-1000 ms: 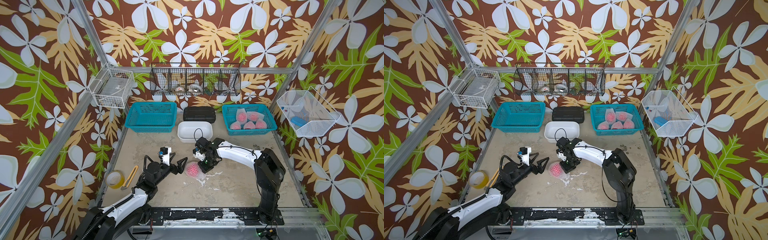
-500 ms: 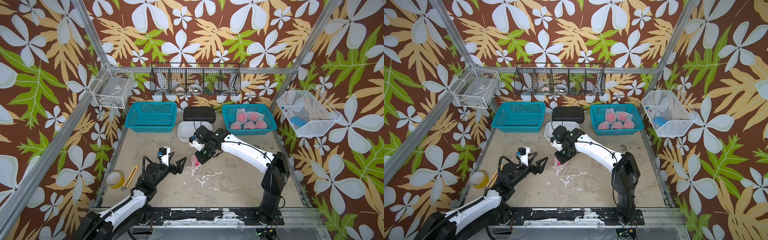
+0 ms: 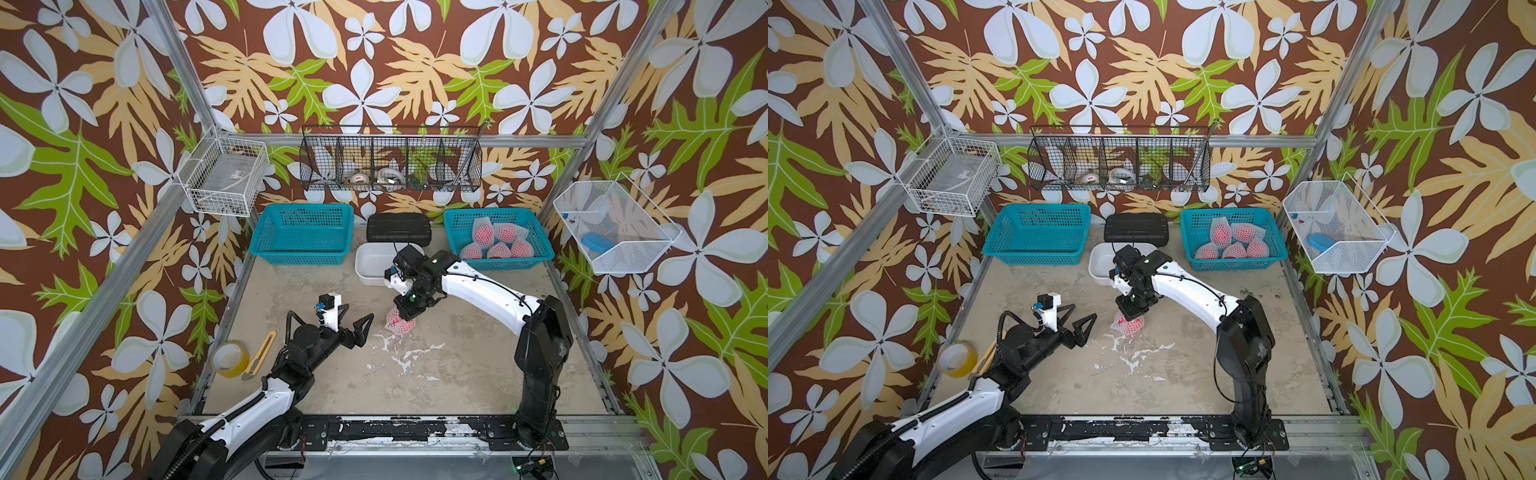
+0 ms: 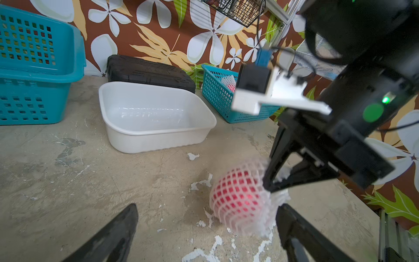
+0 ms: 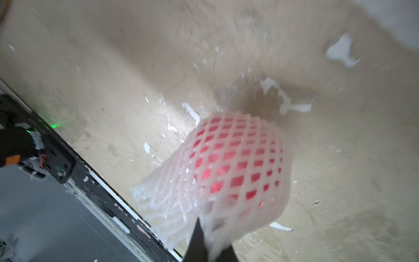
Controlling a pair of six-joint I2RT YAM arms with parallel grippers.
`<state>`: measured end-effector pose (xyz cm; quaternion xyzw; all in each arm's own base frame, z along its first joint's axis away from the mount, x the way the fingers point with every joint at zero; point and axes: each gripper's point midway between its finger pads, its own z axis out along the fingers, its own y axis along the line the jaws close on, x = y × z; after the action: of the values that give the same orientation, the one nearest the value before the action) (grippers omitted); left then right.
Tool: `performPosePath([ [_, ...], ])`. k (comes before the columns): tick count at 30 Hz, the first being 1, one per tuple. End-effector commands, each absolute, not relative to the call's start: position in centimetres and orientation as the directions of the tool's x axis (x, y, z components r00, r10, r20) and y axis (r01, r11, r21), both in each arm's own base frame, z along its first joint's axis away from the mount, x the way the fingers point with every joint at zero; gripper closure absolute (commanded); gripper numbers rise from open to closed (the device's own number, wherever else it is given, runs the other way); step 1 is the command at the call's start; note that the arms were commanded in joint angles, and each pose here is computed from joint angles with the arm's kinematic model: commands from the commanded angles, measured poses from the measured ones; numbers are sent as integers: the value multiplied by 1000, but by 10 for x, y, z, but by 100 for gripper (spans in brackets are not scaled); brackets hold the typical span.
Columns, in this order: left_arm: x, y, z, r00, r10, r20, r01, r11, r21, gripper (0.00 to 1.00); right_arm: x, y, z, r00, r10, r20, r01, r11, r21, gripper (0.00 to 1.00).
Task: Remove foam nets from apples
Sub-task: Remove the foam net from the apple.
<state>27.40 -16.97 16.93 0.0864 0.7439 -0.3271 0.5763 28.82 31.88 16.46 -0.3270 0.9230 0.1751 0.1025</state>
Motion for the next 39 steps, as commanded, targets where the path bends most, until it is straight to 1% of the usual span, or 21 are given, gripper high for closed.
performPosePath([
  [1,274,-173,177,-305,-264,-915,524,756,-392,4,291,314,164,-758,-548,-354,-639,732,235,100],
  [2,274,-173,179,-304,-267,-915,526,753,-394,4,284,311,132,-775,-566,-280,-629,732,263,100],
  [3,274,-174,179,-305,-267,-914,528,752,-395,4,274,306,107,-782,-602,-162,-621,725,298,100],
  [4,274,-174,180,-303,-266,-915,528,752,-393,4,268,303,100,-775,-623,-103,-621,722,304,100],
  [7,275,-172,181,-297,-255,-920,524,762,-381,4,291,317,165,-758,-561,-334,-645,721,252,100],
  [8,276,-171,180,-295,-256,-920,520,765,-380,4,296,317,168,-753,-535,-383,-640,730,239,100],
  [9,276,-171,180,-295,-263,-919,516,765,-384,4,297,311,150,-763,-539,-356,-630,742,229,100],
  [11,276,-172,182,-291,-270,-918,522,759,-389,4,282,303,121,-779,-606,-157,-623,723,299,100],
  [12,277,-173,183,-291,-270,-918,526,756,-389,4,277,308,125,-771,-614,-167,-633,712,304,100],
  [14,278,-175,182,-302,-257,-918,525,759,-385,4,289,315,144,-769,-547,-329,-632,728,266,100],
  [15,279,-175,182,-302,-257,-918,524,760,-385,4,291,313,145,-772,-538,-338,-627,730,272,100],
  [17,279,-174,181,-298,-258,-919,521,763,-384,4,290,305,148,-771,-589,-242,-637,723,268,100],
  [18,279,-173,180,-298,-256,-920,521,764,-382,4,291,305,155,-765,-593,-251,-643,723,253,100],
  [20,278,-172,179,-297,-264,-918,518,763,-387,4,301,309,174,-759,-546,-354,-639,731,241,100],
  [21,278,-173,177,-302,-264,-916,517,762,-390,4,303,310,178,-755,-543,-369,-642,728,243,100],
  [24,278,-174,177,-309,-269,-912,519,756,-399,4,304,306,180,-755,-578,-311,-648,732,212,100],
  [26,276,-176,178,-310,-274,-910,534,742,-405,4,309,306,172,-756,-566,-328,-642,740,203,100],
  [29,272,-182,178,-318,-257,-913,565,722,-400,6,304,315,165,-773,-560,-299,-630,730,263,100],
  [33,274,-180,173,-329,-240,-913,549,738,-392,7,296,332,170,-777,-546,-314,-630,683,369,100],
  [36,275,-176,174,-316,-248,-916,534,751,-388,8,298,335,176,-774,-539,-333,-633,677,375,100],
  [39,276,-176,177,-301,-252,-920,536,753,-382,8,298,329,160,-776,-557,-297,-631,694,346,100],
])
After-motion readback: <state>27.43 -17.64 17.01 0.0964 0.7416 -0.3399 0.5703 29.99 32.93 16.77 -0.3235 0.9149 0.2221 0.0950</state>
